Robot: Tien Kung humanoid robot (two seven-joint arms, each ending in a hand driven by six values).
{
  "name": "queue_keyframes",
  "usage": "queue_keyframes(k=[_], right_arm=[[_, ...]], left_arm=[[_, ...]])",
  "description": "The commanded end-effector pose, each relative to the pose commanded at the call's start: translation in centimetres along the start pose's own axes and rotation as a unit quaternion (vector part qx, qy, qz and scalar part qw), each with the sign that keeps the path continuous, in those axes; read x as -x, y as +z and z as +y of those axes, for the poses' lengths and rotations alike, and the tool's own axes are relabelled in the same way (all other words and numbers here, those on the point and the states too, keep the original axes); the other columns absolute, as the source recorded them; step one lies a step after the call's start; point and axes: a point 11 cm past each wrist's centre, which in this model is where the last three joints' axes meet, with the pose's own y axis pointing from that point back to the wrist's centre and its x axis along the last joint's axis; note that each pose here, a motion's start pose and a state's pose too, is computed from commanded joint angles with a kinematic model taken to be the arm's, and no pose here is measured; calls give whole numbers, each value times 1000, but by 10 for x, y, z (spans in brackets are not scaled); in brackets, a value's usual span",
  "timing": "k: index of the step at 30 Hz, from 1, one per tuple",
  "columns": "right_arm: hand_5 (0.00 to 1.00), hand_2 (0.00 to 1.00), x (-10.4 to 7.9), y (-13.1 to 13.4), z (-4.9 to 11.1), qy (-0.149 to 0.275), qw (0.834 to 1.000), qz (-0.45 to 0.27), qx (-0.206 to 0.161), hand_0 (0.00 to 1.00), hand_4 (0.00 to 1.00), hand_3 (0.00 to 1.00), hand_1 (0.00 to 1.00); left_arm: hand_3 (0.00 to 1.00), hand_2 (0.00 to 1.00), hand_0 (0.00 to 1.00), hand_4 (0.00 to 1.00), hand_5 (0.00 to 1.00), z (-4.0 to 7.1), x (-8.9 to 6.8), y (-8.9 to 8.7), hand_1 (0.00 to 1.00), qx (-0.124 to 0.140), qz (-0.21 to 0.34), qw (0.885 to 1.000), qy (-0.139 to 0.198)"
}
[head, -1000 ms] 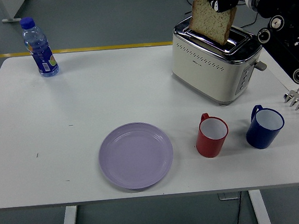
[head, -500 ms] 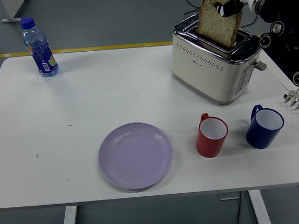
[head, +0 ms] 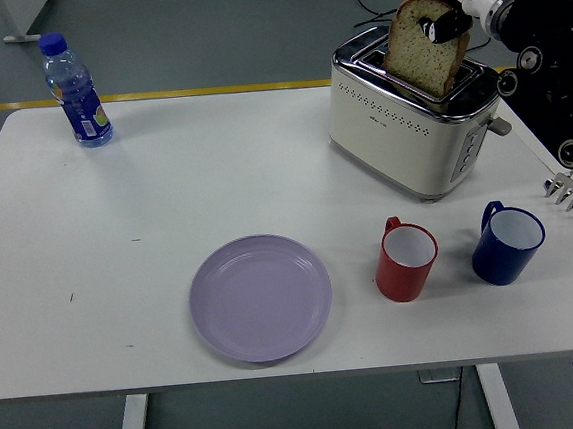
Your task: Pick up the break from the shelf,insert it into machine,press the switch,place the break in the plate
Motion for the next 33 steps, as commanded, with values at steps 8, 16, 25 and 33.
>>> queue_keyframes(k=[8, 16, 25, 33], right_arm=[[189, 685, 9, -1, 0, -39, 999, 18, -10, 544, 656, 628, 606], [256, 873, 10, -3, 1, -51, 998, 20, -21, 813, 730, 806, 778], [278, 988, 4, 1, 1, -28, 999, 7, -29, 949, 782, 905, 910], [288, 988, -18, 10, 9, 0, 999, -7, -35, 950, 795, 900, 907]], left_arm=[[740, 733, 701, 536, 998, 0, 0, 1, 671, 1, -1, 1000, 0], [741, 733, 701, 536, 998, 0, 0, 1, 670, 2, -1, 1000, -1], [739, 733, 701, 541, 998, 0, 1, 3, 669, 3, 0, 1000, -1], [739, 733, 701, 541, 998, 0, 1, 2, 669, 2, 0, 1000, -1]])
